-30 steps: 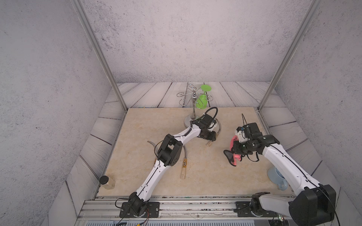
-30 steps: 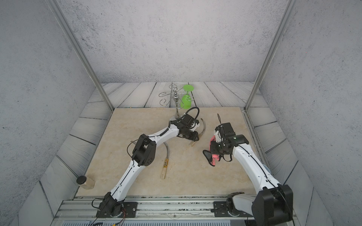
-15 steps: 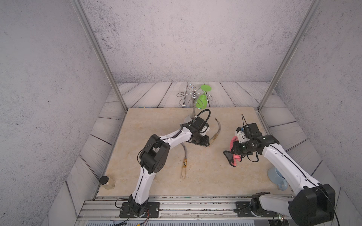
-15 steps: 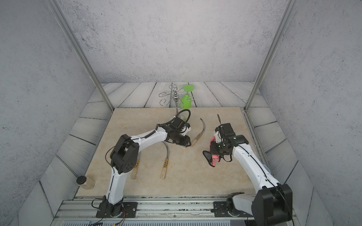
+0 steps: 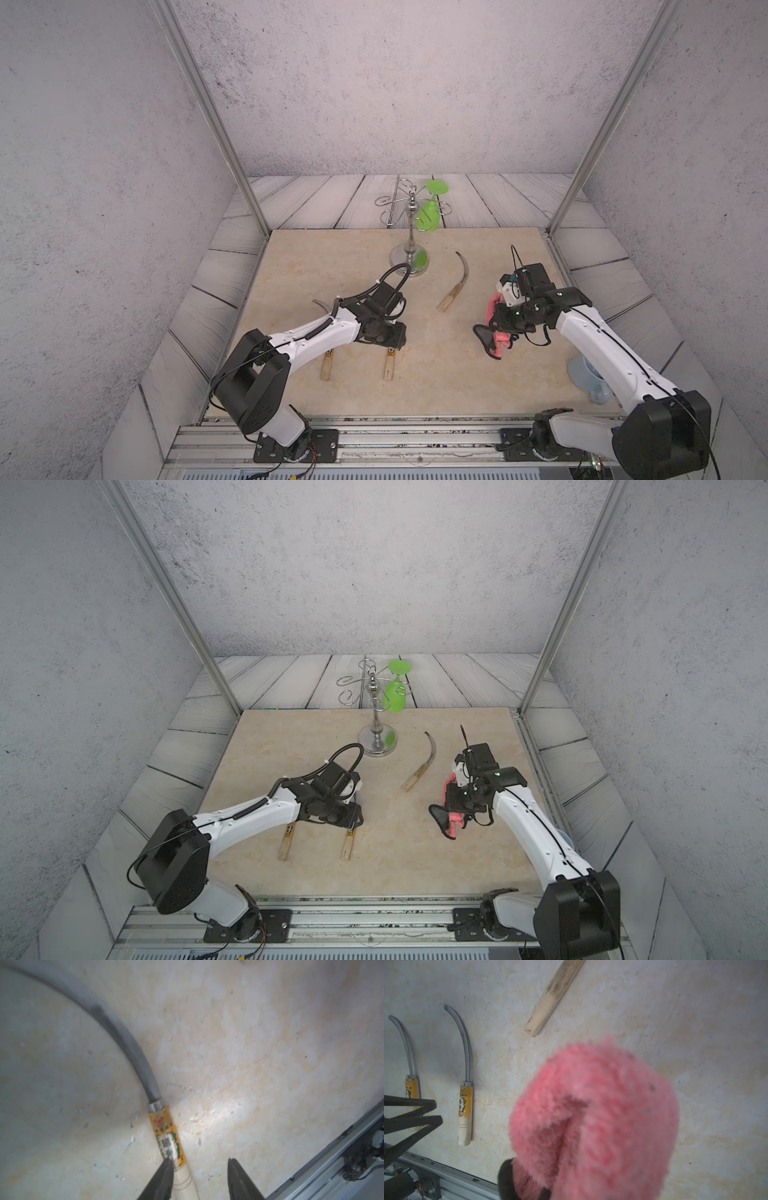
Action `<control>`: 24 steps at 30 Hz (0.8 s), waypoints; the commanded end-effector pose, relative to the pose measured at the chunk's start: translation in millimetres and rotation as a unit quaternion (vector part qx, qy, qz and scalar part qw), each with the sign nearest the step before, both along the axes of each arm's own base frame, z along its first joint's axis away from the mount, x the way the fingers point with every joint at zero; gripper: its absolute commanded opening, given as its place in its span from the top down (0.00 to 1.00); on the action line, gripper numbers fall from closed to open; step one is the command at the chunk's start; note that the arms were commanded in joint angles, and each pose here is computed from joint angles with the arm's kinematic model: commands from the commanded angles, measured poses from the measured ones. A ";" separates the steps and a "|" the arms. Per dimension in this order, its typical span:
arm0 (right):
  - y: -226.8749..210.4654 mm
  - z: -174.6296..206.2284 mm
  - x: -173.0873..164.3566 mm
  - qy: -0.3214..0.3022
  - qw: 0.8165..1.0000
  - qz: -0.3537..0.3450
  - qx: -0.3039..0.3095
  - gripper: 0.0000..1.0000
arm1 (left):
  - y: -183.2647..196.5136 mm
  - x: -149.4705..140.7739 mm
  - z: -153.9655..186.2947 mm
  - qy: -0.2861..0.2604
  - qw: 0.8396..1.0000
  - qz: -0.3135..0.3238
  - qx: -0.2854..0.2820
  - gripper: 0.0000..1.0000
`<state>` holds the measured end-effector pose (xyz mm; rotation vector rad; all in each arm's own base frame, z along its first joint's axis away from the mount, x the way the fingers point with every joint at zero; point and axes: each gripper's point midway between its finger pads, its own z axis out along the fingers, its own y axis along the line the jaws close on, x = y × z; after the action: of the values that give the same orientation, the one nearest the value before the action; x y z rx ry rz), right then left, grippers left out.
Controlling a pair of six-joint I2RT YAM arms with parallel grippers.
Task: Wipe small sickles with rags
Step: Pick up the small sickle from the center of the board.
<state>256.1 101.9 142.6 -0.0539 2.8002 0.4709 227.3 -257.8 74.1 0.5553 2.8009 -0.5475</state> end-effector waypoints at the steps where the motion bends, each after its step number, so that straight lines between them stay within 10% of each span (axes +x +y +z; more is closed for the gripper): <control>1: 1.3 -1.3 -8.0 0.014 1.000 -0.002 0.004 0.79 | 17.2 -20.4 -4.7 0.013 1.000 0.010 0.026 0.54; 24: 14.3 5.0 -7.4 0.006 1.000 0.006 0.012 0.78 | 25.5 -63.0 -58.5 0.058 0.994 -0.007 0.093 0.53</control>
<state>249.9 114.0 142.2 -0.0670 2.8157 0.4939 162.1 -227.4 18.2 0.6096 2.9792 -0.3210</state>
